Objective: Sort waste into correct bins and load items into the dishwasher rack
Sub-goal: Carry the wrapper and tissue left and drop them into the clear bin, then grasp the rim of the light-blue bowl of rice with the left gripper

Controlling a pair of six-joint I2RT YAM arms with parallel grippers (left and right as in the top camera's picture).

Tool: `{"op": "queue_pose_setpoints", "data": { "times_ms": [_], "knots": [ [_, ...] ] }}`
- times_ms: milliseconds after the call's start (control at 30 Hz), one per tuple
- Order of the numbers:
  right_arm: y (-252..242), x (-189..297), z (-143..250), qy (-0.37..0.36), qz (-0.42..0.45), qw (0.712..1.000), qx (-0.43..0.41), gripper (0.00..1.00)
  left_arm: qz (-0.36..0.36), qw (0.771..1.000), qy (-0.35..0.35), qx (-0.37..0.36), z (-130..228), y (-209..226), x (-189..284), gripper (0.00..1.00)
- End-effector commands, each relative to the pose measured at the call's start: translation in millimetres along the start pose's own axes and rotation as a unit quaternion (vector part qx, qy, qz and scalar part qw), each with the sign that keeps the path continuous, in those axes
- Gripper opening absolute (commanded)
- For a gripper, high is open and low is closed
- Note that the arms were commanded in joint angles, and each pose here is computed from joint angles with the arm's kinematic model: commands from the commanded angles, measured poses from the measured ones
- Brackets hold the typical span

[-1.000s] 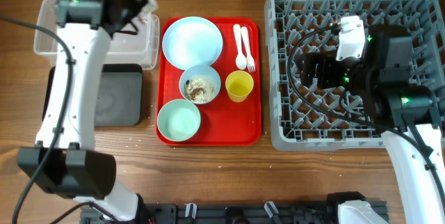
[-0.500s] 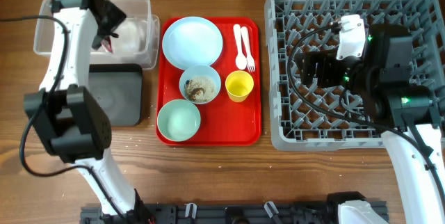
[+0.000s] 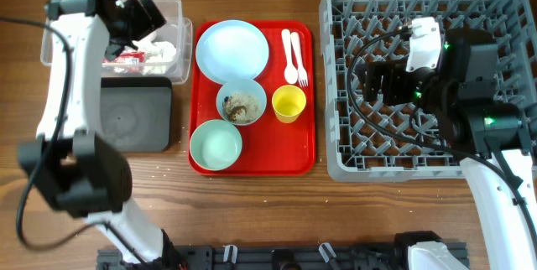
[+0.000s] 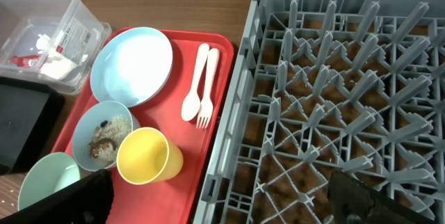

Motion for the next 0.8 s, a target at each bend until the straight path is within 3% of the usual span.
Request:
{"op": "queue_pose_setpoints", "data": {
  "times_ms": [0,267,500,633,767],
  "knots": [
    [3,1,-7,-0.007,-0.009,1.000,0.001,1.00,0.134,0.985,-0.012,-0.106,22,-64,65,0.99],
    [3,1,-8,-0.009,-0.009,1.000,0.002,1.00,0.163,0.955,0.074,-0.234,94,-152,43,0.95],
    [3,1,-7,-0.008,-0.009,1.000,0.002,1.00,0.146,0.942,0.143,-0.265,144,-194,3,0.86],
    [3,1,-7,-0.008,-0.009,1.000,0.001,1.00,0.075,0.960,0.160,-0.217,158,-194,-23,0.81],
    [2,-1,-7,-0.004,-0.008,1.000,0.000,1.00,0.036,0.973,0.163,-0.160,165,-197,-42,0.71]
  ]
}}
Point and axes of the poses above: each gripper's point midway between its finger pads, its own x axis back along the fingers, its own y axis along the line the jaws close on, z = x × y, the point moved 4 cm from there along x, back along the fingers, and after that the axes turned 9 degrees about -x, right-handed, at the moved point
